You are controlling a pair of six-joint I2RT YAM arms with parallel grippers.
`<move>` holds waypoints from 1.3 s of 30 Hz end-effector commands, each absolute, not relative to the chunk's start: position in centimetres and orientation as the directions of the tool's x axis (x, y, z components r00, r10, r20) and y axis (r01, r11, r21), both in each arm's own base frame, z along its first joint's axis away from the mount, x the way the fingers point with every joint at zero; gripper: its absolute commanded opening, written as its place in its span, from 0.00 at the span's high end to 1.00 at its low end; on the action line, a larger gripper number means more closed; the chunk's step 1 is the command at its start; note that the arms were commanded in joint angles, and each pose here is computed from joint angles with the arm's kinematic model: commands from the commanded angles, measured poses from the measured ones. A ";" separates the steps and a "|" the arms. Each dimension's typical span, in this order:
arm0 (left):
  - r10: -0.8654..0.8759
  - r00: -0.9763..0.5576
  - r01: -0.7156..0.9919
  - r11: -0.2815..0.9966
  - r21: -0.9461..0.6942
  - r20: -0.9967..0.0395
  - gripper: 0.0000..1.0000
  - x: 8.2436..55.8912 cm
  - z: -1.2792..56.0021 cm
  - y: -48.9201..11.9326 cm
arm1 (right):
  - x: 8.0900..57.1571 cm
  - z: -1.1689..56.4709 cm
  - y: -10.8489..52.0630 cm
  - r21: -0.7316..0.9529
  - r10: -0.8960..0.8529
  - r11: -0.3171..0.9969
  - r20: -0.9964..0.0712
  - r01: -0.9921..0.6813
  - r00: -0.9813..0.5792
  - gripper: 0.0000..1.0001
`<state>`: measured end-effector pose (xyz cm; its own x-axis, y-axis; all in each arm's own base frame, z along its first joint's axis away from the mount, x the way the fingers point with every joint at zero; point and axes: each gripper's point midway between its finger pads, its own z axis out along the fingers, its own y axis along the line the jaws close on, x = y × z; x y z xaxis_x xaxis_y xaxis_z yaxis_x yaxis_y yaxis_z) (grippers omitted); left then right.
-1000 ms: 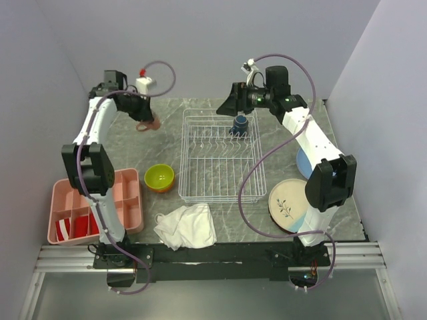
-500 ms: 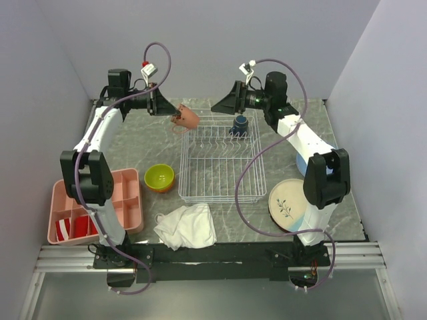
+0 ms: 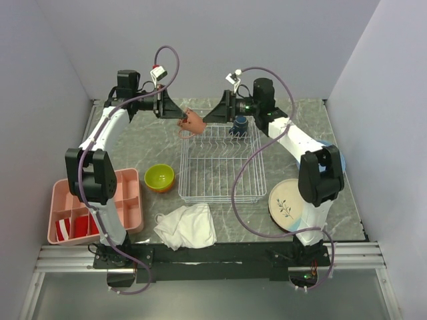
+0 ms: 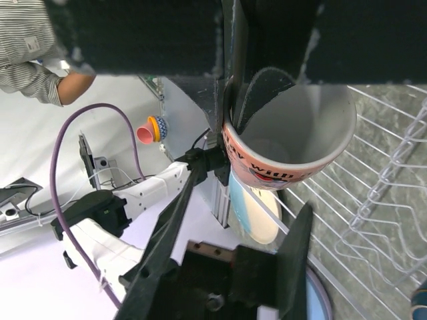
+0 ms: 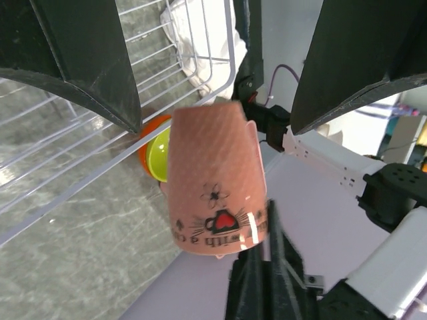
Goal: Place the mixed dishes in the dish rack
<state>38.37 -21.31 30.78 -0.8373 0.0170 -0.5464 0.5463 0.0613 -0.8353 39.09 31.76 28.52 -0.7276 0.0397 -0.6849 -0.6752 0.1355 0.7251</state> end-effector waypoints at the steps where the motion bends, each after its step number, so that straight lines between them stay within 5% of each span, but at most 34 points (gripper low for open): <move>1: 0.142 -0.790 0.576 -0.161 -0.801 -0.597 0.99 34.1 34.8 -20.7 | 39.5 28.7 32.8 0.726 0.028 0.106 -0.685 -0.679 -0.728 0.00; 20: 0.159 -0.800 0.556 -0.168 -0.814 -0.579 0.99 35.1 33.9 -21.5 | 36.6 28.9 35.3 0.760 -0.071 -0.088 -0.650 -0.644 -0.757 0.02; 31: 0.159 -0.795 0.562 -0.170 -0.809 -0.586 0.99 35.5 34.0 -21.6 | 36.5 28.0 35.6 0.774 -0.089 -0.068 -0.633 -0.629 -0.769 0.03; 39: 0.158 -0.806 0.548 -0.166 -0.820 -0.571 0.99 35.6 33.1 -21.6 | 36.9 27.7 35.7 0.772 -0.069 -0.045 -0.636 -0.634 -0.769 0.28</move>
